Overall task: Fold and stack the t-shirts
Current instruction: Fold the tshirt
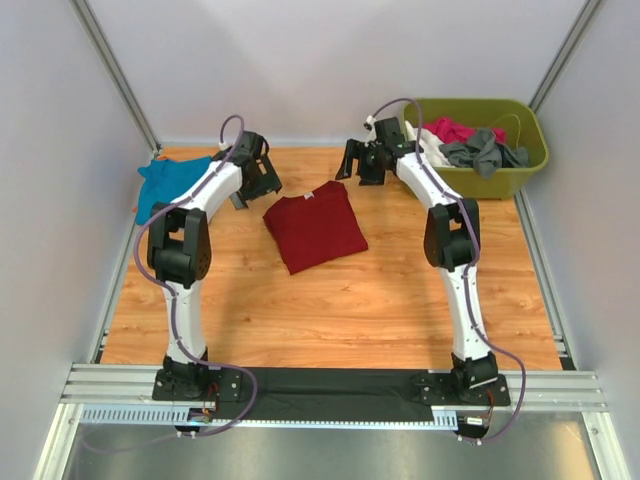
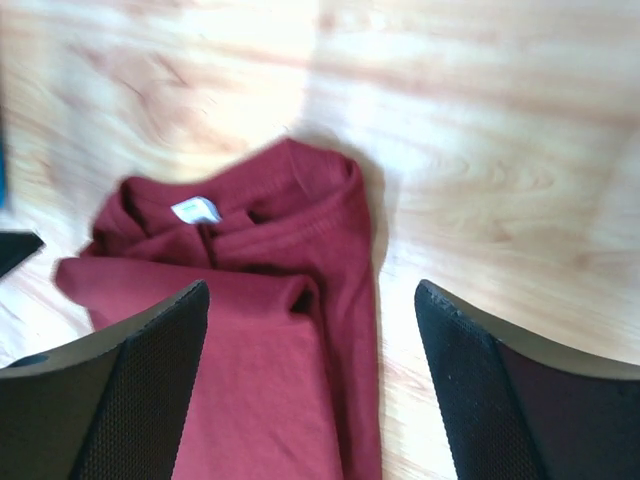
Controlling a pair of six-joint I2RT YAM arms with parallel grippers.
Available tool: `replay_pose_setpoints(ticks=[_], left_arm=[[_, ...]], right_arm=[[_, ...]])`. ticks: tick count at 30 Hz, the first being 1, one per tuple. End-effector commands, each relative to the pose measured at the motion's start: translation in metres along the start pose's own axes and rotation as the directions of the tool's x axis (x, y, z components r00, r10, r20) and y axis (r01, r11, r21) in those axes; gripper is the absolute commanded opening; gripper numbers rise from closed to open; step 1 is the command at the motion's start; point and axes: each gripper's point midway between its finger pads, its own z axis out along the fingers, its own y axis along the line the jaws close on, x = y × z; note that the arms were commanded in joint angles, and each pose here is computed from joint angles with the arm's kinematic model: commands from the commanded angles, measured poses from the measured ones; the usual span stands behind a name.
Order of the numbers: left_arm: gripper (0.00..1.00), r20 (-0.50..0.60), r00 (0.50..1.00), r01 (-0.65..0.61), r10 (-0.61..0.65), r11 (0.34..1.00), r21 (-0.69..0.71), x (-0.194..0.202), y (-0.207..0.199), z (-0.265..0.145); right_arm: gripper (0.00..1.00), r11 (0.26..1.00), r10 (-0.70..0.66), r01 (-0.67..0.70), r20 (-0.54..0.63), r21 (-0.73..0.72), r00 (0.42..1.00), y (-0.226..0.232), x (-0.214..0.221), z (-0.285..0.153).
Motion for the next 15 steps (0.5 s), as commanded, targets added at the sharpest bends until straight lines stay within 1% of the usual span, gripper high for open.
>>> replay_pose_setpoints(ticks=[1, 2, 3, 4, 5, 6, 7, 8, 9, 10, 11, 12, 13, 14, 15], left_arm=[[0.99, 0.207, 0.977, -0.074, 0.042, 0.986, 0.151, -0.065, -0.037, -0.06], [0.99, 0.226, 0.973, -0.084, 0.042, 0.98, 0.182, -0.069, -0.042, -0.069], [0.99, 0.232, 0.972, -0.09, 0.039, 0.972, 0.217, -0.069, -0.047, -0.076], [0.97, 0.234, 0.972, -0.105, 0.031, 0.946, 0.308, -0.069, -0.06, -0.098], [0.92, 0.236, 0.972, -0.104, 0.019, 0.929, 0.355, -0.063, -0.067, -0.097], [0.89, 0.211, 0.977, -0.08, -0.009, 0.91, 0.406, -0.056, -0.074, -0.104], [0.85, 0.217, 0.976, -0.075, -0.024, 0.896, 0.438, -0.054, -0.078, -0.114], [0.73, 0.204, 0.979, -0.076, -0.021, 0.886, 0.457, -0.041, -0.082, -0.108], [0.62, 0.193, 0.981, -0.065, -0.031, 0.88, 0.47, -0.034, -0.086, -0.108], [0.49, 0.184, 0.983, -0.072, -0.02, 0.874, 0.481, -0.024, -0.092, -0.106], [0.21, 0.178, 0.984, -0.074, -0.018, 0.865, 0.496, -0.017, -0.096, -0.099], [0.09, 0.156, 0.988, -0.071, -0.011, 0.856, 0.512, -0.011, -0.101, -0.097], [0.0, 0.132, 0.991, -0.06, -0.008, 0.86, 0.506, -0.006, -0.103, -0.084], [0.0, 0.117, 0.993, -0.055, -0.005, 0.865, 0.499, -0.003, -0.103, -0.076], [0.0, 0.118, 0.993, -0.048, -0.01, 0.876, 0.479, -0.002, -0.101, -0.067]], right_arm=[[0.85, 0.987, -0.088, 0.116, 0.228, -0.114, 0.97, 0.065, -0.069, -0.068], [0.85, 0.987, -0.081, 0.11, 0.224, -0.121, 0.971, 0.065, -0.066, -0.071], [0.84, 0.984, -0.073, 0.109, 0.245, -0.138, 0.967, 0.075, -0.07, -0.087], [0.77, 0.981, -0.065, 0.106, 0.238, -0.164, 0.969, 0.08, -0.066, -0.09], [0.74, 0.98, -0.052, 0.093, 0.223, -0.176, 0.973, 0.079, -0.057, -0.086], [0.72, 0.977, -0.029, 0.075, 0.226, -0.197, 0.974, 0.085, -0.055, -0.096], [0.64, 0.973, -0.025, 0.073, 0.215, -0.22, 0.976, 0.09, -0.05, -0.097], [0.56, 0.969, -0.026, 0.078, 0.221, -0.233, 0.975, 0.092, -0.048, -0.096], [0.47, 0.97, -0.022, 0.069, 0.196, -0.234, 0.98, 0.089, -0.037, -0.093], [0.29, 0.968, -0.029, 0.074, 0.186, -0.239, 0.982, 0.091, -0.031, -0.089], [0.2, 0.97, -0.031, 0.071, 0.172, -0.234, 0.985, 0.089, -0.026, -0.086], [0.13, 0.972, -0.024, 0.058, 0.15, -0.227, 0.988, 0.084, -0.019, -0.079], [0.03, 0.971, -0.033, 0.065, 0.14, -0.231, 0.99, 0.085, -0.015, -0.075], [0.0, 0.972, -0.034, 0.063, 0.131, -0.228, 0.991, 0.082, -0.012, -0.071], [0.0, 0.974, -0.033, 0.058, 0.117, -0.218, 0.993, 0.077, -0.007, -0.064]])
